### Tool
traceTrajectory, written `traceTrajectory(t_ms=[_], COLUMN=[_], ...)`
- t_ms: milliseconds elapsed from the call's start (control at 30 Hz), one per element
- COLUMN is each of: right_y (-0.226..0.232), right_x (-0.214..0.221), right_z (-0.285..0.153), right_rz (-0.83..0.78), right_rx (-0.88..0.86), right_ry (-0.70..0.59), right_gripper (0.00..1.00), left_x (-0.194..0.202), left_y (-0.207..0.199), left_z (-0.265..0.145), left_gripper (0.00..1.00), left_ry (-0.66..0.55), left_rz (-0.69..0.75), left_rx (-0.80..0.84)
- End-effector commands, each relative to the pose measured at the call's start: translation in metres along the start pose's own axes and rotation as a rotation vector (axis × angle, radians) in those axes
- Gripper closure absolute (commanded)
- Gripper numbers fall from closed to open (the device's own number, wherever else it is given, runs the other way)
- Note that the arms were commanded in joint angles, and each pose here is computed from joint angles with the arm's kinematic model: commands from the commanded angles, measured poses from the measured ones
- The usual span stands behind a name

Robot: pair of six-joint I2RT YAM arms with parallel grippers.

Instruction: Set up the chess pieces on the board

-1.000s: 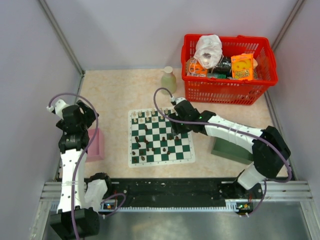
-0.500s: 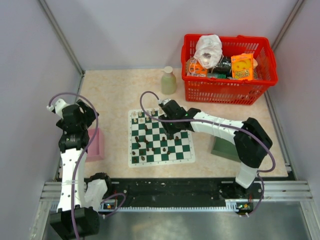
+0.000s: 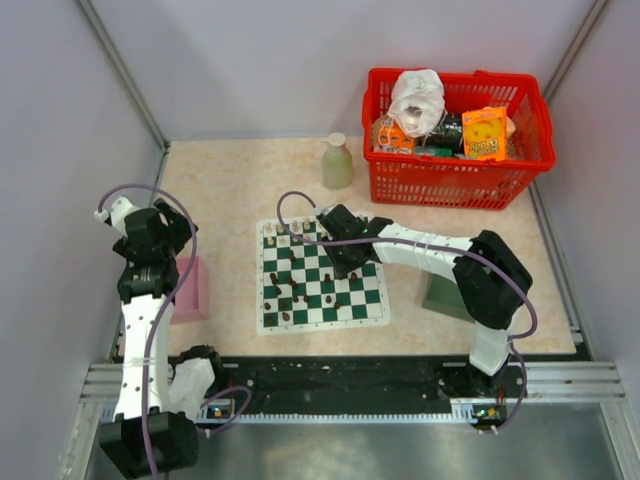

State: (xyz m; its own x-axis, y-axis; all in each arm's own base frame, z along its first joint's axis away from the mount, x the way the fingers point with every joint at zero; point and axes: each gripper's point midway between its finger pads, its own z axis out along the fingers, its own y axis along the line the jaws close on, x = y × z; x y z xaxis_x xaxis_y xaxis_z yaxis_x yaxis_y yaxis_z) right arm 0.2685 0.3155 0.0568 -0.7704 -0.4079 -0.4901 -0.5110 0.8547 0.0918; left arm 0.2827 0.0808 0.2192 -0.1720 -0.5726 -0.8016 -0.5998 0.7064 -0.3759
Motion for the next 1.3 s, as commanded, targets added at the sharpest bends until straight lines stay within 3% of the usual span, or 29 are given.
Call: traceTrajectory(t_ms=[0,300,533,733,1000,1267], right_y=[0.011,0.009,0.025,0.063,0.141,0.151], right_x=[-0.017,-0.022,-0.043,-0.034,0.001,0.013], right_z=[-0.002,-0.01,-0.067,-0.088,-0.062,-0.035], right_rz=[-0.019,-0.028,-0.083,-0.112,-0.197,-0.236], right_rx=[-0.031,-0.002,0.017,-0.063,-0.184,-0.16], right_ry=[-0.035,-0.047,-0.179,-0.201,-0.131,-0.091], right_gripper=[0.72,0.9,0.9,0.9,0.9,0.9], left_x=[-0.013,-0.013,-0.01,-0.009,-0.008,-0.011], left_y=[-0.005,-0.004,-0.002,-0.002,-0.003,0.0], left_z=[0.0,0.0,0.0,0.0,-0.002,-0.004], left_gripper=[0.01,0.01,0.01,0.01,0.01,0.01], left_ry=[-0.048,-0.049,-0.043,-0.042,-0.038,-0.052], left_rz=[-0.01,-0.009,-0.01,-0.012,-0.017,-0.014], left_rx=[0.021,0.016,0.013,0.014,0.025,0.013])
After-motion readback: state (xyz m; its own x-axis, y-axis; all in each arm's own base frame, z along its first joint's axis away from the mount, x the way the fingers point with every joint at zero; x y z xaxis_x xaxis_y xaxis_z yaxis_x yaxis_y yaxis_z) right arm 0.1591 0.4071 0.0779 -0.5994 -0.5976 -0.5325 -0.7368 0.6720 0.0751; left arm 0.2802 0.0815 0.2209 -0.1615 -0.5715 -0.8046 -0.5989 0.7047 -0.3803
